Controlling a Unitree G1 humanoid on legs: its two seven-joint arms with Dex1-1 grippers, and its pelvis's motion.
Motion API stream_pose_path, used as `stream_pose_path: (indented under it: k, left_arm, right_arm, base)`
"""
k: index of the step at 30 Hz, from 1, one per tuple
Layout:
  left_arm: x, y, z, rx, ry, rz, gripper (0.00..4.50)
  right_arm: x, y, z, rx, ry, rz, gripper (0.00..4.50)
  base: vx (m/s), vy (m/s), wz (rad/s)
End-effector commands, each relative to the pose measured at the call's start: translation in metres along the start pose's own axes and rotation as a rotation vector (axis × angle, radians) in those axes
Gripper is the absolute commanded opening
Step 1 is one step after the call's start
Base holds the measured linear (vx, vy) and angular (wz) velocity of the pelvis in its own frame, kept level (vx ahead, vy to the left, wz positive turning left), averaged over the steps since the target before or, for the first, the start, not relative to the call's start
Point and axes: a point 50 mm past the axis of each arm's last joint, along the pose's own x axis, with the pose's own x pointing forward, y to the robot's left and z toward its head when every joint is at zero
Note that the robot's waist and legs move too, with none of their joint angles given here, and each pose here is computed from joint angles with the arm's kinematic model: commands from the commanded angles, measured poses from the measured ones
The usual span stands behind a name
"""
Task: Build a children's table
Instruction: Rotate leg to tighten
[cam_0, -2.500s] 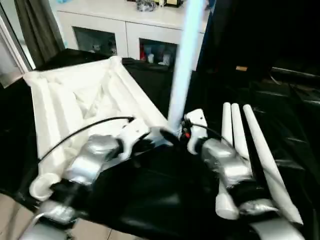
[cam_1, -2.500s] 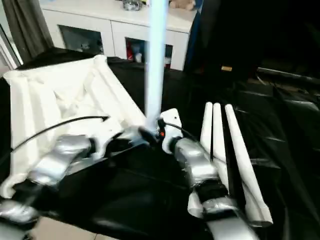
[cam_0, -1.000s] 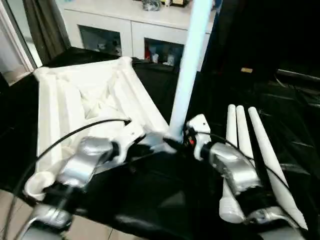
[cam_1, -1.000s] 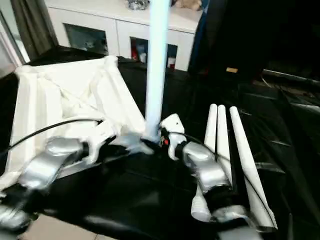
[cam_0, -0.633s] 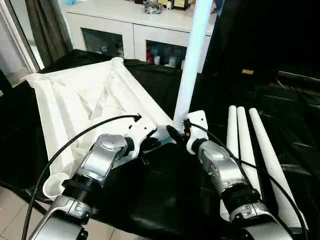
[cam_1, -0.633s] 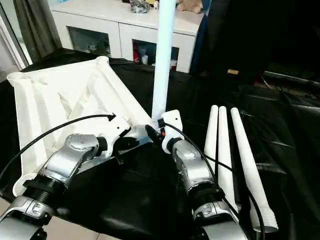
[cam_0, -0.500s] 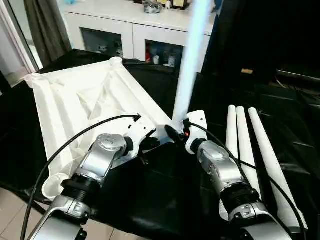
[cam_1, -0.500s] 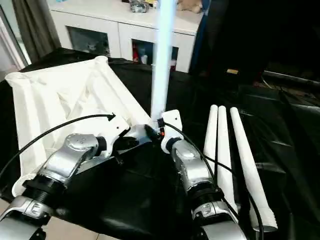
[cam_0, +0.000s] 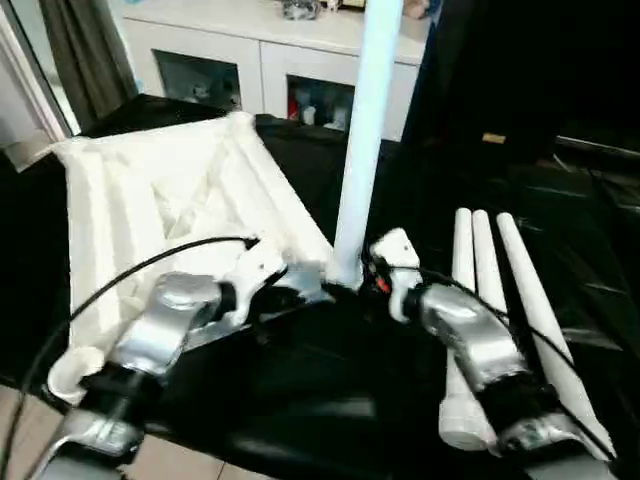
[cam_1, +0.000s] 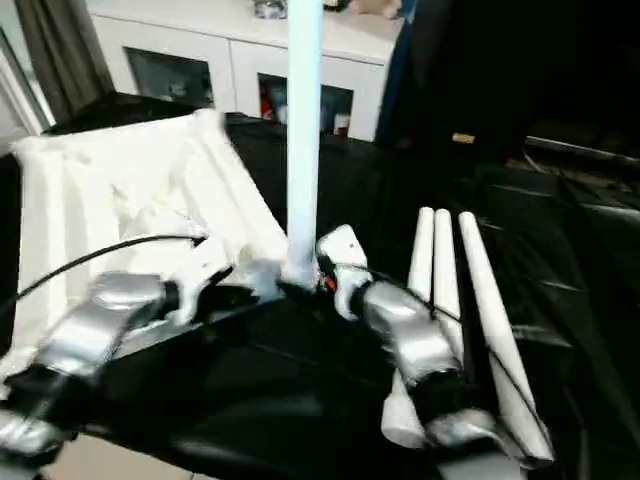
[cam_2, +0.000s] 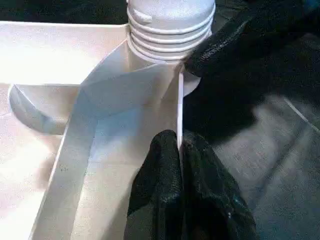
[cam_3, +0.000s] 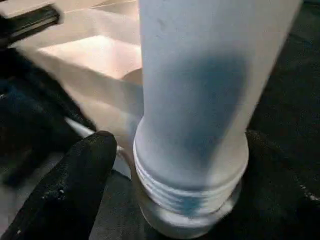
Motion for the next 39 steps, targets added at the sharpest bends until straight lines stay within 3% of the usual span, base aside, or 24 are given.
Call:
stream_pose_path:
  k: [1, 9, 17, 23, 29, 34, 39]
  left_arm:
    - [0.007, -0.014, 0.001, -0.007, -0.063, -0.114, 0.00]
    - [0.002, -0.017, 0.001, 0.000, -0.065, -0.181, 0.00]
    - [0.002, -0.017, 0.002, -0.001, -0.066, -0.183, 0.00]
    - [0.000, -0.018, -0.001, -0.005, -0.054, -0.189, 0.00]
    - [0.002, -0.016, -0.002, -0.015, -0.042, -0.158, 0.00]
    - [0.027, -0.001, 0.003, -0.058, -0.007, 0.061, 0.00]
    - [0.046, 0.004, 0.014, -0.091, -0.010, 0.186, 0.00]
  right_arm:
    - [-0.002, 0.006, 0.005, -0.036, -0.003, 0.082, 4.09]
    - [-0.010, 0.002, 0.007, -0.035, -0.011, 0.090, 4.09]
    - [-0.009, 0.005, 0.007, -0.011, -0.015, 0.131, 3.58]
    - [-0.009, 0.006, 0.006, -0.008, -0.010, 0.128, 2.86]
    - [-0.007, 0.004, 0.000, 0.013, 0.002, 0.061, 2.73]
    - [0.014, 0.002, -0.016, 0.176, 0.025, -0.258, 2.72]
    - [0.032, 0.008, -0.019, 0.270, 0.044, -0.393, 2.72]
  base:
    - [0.000, 0.000, 0.00]
    - [0.000, 0.000, 0.00]
    - [0.000, 0.000, 0.00]
    - [0.000, 0.000, 0.00]
    - [0.000, 0.000, 0.00]
    - [0.000, 0.000, 0.00]
    - [0.000, 0.000, 0.00]
